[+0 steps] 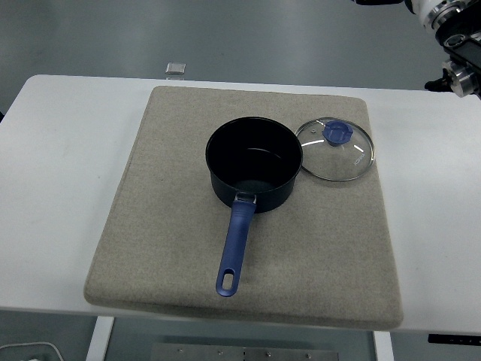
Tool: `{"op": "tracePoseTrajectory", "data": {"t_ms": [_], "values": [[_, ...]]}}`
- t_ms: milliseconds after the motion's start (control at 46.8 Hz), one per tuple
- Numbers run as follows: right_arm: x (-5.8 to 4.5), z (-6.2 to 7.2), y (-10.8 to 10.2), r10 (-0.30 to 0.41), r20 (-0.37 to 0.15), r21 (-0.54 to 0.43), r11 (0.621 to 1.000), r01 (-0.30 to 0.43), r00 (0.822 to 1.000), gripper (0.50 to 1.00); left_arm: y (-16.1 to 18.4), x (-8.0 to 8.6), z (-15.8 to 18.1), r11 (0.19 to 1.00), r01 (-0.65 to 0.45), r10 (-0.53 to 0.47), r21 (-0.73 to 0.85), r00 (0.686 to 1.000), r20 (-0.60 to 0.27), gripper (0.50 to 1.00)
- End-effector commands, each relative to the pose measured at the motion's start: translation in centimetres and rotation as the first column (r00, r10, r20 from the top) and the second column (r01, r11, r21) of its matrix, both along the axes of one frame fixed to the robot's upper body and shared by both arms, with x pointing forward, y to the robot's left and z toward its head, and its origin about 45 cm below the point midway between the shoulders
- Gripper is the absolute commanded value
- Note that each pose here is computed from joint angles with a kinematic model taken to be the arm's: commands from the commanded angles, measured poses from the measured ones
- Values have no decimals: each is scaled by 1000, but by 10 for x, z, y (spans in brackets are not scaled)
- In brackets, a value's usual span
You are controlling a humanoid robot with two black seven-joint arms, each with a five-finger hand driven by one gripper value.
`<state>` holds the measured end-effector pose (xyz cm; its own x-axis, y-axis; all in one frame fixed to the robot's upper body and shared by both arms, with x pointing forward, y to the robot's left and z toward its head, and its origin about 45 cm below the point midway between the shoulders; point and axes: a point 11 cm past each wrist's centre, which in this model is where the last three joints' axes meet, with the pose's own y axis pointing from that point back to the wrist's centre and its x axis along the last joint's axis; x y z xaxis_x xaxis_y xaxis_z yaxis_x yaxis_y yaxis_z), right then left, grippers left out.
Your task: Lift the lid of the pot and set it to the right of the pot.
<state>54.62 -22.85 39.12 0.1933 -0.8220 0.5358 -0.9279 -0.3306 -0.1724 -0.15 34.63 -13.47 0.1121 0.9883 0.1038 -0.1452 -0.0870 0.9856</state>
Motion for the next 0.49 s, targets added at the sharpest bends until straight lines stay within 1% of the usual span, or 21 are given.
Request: {"op": "tracePoseTrajectory", "data": {"t_ms": [0, 64, 192, 299, 363, 470], "values": [[0, -6, -2, -9, -13, 21, 1000, 9, 1000, 901, 0, 0, 0, 1000, 0, 0, -1, 1000, 0, 1000], [-1, -11, -4, -18, -26, 42, 999, 19, 999, 901, 0, 0, 0, 1000, 0, 0, -1, 1000, 0, 1000], [-1, -15, -7, -33, -47, 94, 995, 37, 998, 901, 0, 0, 0, 1000, 0, 0, -1, 1000, 0, 1000], [-1, -19, -3, -28, -61, 118, 992, 35, 998, 901, 0, 0, 0, 1000, 0, 0, 1, 1000, 0, 1000], [-1, -25, -4, -34, -79, 118, 992, 44, 996, 901, 0, 0, 0, 1000, 0, 0, -1, 1000, 0, 1000], [-1, -27, -2, -34, -85, 150, 988, 47, 996, 901, 0, 0, 0, 1000, 0, 0, -1, 1000, 0, 1000]]}}
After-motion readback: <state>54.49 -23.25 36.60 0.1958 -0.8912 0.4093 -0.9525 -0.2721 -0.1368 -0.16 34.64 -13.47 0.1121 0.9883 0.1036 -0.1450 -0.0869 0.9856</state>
